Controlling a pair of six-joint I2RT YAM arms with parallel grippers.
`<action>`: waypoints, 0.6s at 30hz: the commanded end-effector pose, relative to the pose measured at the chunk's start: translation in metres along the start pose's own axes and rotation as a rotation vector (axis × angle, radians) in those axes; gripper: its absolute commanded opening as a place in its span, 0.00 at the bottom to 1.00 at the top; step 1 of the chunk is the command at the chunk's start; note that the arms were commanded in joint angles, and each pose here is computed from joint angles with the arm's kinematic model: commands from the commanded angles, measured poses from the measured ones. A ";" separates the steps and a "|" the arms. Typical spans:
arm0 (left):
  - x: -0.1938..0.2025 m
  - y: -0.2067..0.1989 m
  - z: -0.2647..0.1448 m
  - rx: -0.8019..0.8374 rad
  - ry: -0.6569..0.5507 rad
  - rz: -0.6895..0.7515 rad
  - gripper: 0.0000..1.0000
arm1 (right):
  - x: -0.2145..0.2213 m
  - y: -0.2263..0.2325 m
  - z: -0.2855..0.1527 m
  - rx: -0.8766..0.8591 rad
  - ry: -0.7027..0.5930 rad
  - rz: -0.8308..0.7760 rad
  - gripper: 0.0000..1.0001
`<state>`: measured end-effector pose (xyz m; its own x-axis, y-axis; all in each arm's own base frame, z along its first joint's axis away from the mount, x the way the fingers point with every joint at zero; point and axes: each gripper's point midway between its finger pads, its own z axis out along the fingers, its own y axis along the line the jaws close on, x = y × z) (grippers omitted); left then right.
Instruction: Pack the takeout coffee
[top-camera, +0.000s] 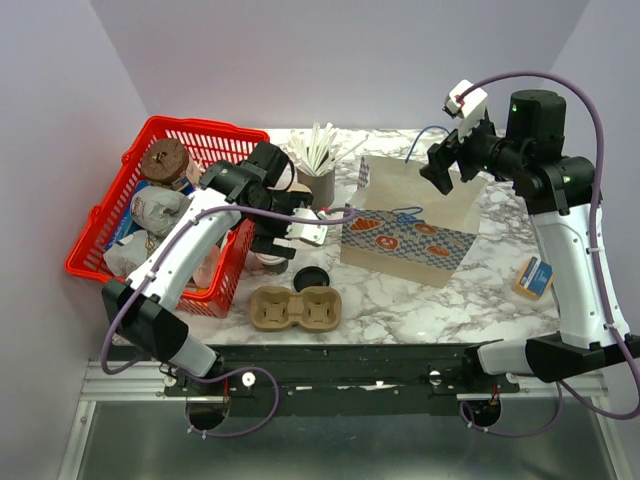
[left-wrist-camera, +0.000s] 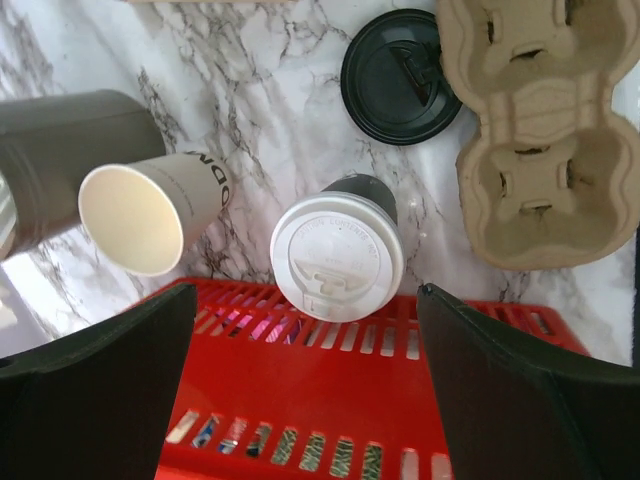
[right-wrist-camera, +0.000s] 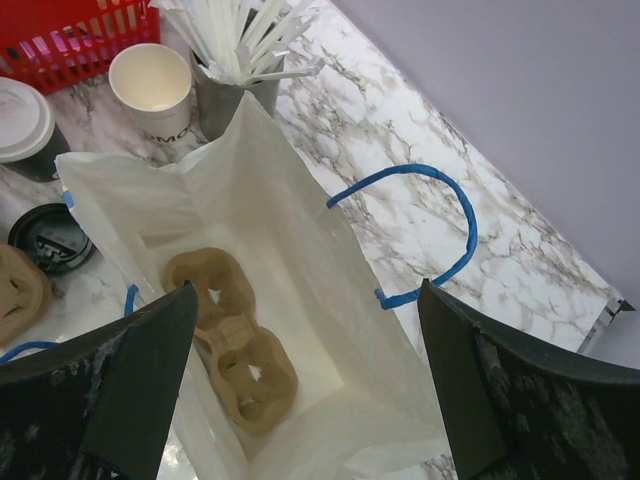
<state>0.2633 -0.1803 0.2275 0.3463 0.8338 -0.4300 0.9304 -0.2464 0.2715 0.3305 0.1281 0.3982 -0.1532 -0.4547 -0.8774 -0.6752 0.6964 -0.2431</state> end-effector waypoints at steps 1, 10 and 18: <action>0.010 -0.020 0.025 0.169 -0.033 0.097 0.99 | 0.000 0.007 -0.006 -0.032 0.002 0.011 1.00; 0.043 -0.014 0.049 0.227 0.065 0.054 0.99 | 0.013 0.012 -0.011 -0.018 0.016 0.005 1.00; 0.061 -0.016 0.055 0.258 0.114 0.028 0.98 | 0.017 0.010 -0.005 -0.020 0.030 0.004 1.00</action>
<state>0.2785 -0.1625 0.1521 0.3558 0.8672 -0.3483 0.9327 -0.3528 0.0744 0.3173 0.1251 0.3837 -0.1783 -0.4652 -0.8670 -0.6874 0.6894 -0.2286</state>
